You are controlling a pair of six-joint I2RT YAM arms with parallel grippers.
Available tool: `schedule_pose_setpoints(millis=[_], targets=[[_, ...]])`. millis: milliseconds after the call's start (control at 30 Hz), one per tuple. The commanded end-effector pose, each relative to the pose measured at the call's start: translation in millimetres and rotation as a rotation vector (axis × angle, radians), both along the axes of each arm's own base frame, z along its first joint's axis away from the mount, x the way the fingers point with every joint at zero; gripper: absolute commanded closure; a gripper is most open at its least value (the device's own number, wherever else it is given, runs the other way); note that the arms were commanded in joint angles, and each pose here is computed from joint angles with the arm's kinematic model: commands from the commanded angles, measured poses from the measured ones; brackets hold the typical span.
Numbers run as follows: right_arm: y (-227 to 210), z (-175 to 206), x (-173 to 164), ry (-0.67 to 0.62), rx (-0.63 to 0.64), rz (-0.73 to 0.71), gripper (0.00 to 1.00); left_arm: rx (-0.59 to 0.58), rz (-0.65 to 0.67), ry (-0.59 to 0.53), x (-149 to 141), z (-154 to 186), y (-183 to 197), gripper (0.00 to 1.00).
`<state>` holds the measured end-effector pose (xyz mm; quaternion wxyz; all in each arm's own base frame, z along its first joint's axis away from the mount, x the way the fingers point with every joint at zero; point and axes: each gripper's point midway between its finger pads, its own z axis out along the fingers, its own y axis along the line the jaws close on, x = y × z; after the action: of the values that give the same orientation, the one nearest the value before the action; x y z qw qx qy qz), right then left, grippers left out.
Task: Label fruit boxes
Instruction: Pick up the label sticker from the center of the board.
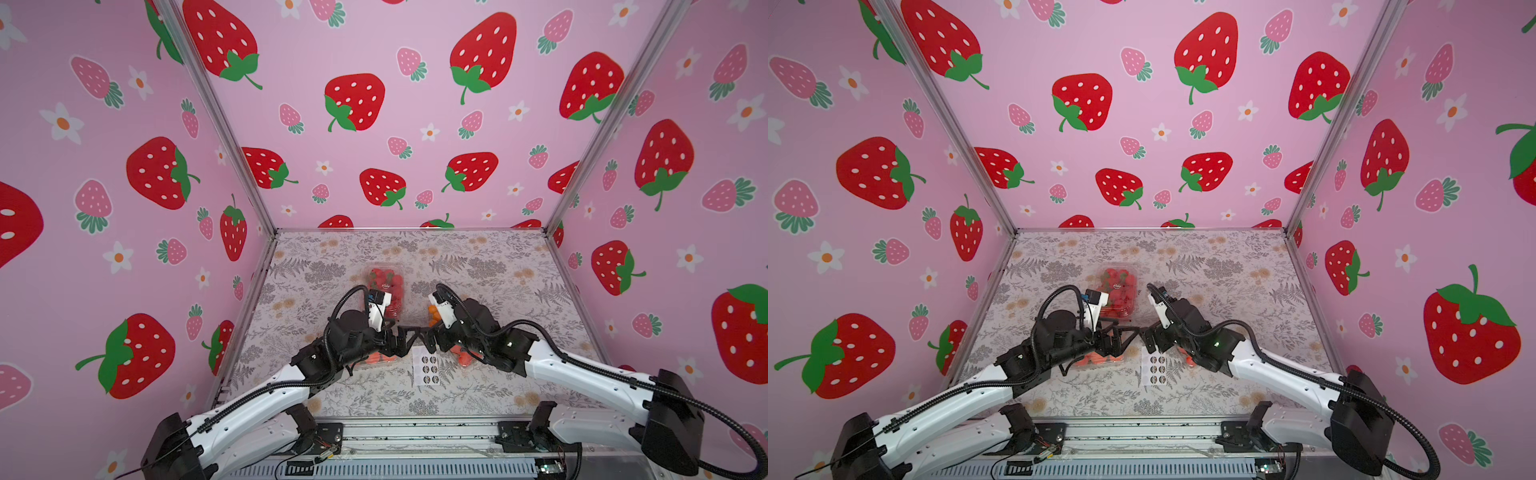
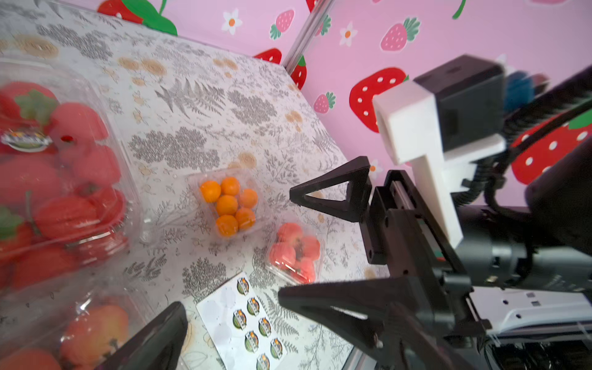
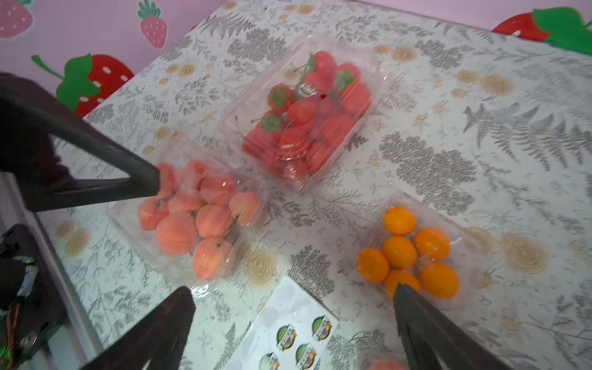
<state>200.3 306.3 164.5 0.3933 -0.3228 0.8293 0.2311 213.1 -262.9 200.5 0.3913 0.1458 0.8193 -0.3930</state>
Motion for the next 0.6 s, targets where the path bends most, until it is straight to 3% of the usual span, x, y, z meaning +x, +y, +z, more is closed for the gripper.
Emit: schedule_pose_setpoints(millis=[0,133,300,567], targets=[[-0.5,-21.4,-16.5,0.021,-0.046,-0.029,0.01,0.062,0.009,0.067,-12.3,-33.7,2.7,0.0],[-3.6,-45.5,-30.2,0.045,-0.102,-0.059,0.01,0.038,-0.034,0.094,-27.4,-47.2,-2.7,0.01],[1.1,-79.5,-50.7,0.101,-0.128,-0.036,0.01,0.067,0.044,0.119,-27.1,-64.8,15.4,0.04],[4.2,-116.8,-60.8,0.15,-0.174,-0.051,0.0,0.117,0.032,0.148,-34.6,-76.2,22.4,0.24]])
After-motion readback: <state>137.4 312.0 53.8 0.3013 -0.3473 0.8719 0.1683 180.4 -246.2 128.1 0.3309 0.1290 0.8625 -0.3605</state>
